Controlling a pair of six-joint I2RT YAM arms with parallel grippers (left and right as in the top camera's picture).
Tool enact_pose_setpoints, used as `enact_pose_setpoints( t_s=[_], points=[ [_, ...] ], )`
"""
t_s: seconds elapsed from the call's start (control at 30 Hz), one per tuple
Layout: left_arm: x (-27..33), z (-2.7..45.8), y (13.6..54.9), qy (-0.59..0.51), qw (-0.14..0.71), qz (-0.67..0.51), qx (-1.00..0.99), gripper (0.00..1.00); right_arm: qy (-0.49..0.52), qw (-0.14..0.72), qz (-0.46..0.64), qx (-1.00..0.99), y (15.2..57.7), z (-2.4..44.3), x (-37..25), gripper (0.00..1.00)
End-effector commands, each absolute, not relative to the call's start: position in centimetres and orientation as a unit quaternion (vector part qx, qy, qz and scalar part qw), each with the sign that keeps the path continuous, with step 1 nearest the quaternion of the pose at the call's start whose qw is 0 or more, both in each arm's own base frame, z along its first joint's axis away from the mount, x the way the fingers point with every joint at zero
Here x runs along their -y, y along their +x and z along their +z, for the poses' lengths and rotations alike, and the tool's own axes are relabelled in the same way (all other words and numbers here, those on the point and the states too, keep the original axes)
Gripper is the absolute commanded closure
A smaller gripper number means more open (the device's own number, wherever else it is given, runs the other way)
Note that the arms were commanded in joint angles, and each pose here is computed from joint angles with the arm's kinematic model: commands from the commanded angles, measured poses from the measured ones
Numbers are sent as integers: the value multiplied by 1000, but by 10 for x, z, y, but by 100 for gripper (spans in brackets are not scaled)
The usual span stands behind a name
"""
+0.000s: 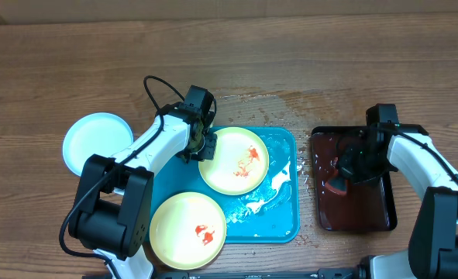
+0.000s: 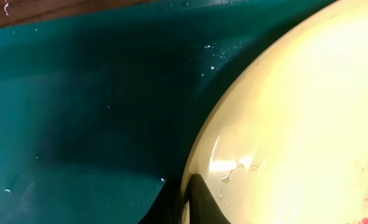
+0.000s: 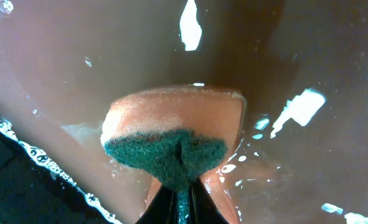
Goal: Clean dirty plates on tray and stack at the side
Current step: 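Lower the right gripper onto the sponge in the black tray and grasp it, then carry the sponge with the right gripper over the yellow plate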
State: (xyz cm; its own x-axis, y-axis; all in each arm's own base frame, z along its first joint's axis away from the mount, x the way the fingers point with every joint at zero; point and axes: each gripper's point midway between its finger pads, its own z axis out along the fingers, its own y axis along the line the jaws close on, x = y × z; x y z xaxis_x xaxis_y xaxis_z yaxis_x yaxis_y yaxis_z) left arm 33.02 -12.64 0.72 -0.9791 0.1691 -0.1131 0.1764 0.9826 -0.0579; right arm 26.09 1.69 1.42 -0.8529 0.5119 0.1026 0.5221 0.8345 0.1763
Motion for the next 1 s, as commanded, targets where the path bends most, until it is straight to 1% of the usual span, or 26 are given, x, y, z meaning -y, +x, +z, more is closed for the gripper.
enact_pose_setpoints(
  t_s=[0.0,0.1,0.13,0.17,0.2,0.23,0.27,0.43,0.67,0.97],
  points=[
    [126,-10,318,101,28,-31,-994,96,-234,3,-129,964,276,30,-25,96],
    [125,-10,318,101,26,-30,-994,96,-224,-22,-135,965,291,53,-25,96],
    [125,-10,317,101,24,-29,-994,91,-221,-33,-137,965,297,63,-24,96],
    [125,-10,316,101,22,-29,-994,82,-217,-44,-139,965,302,73,-24,96],
    [124,-10,315,100,20,-28,-994,82,-211,-56,-140,966,308,85,-24,96],
    [124,-10,314,100,19,-27,-994,91,-208,-64,-141,966,312,95,-23,96],
    [124,-10,314,100,18,-26,-995,96,-205,-71,-142,966,315,104,-23,96],
    [125,-10,313,96,16,-32,-995,96,-184,-88,-152,967,319,134,-27,96],
    [130,-10,312,87,14,-43,-995,96,-90,-124,-209,966,324,166,-62,96],
    [161,-6,304,113,13,-66,-991,96,25,-102,-246,963,302,173,-140,96]
  ],
)
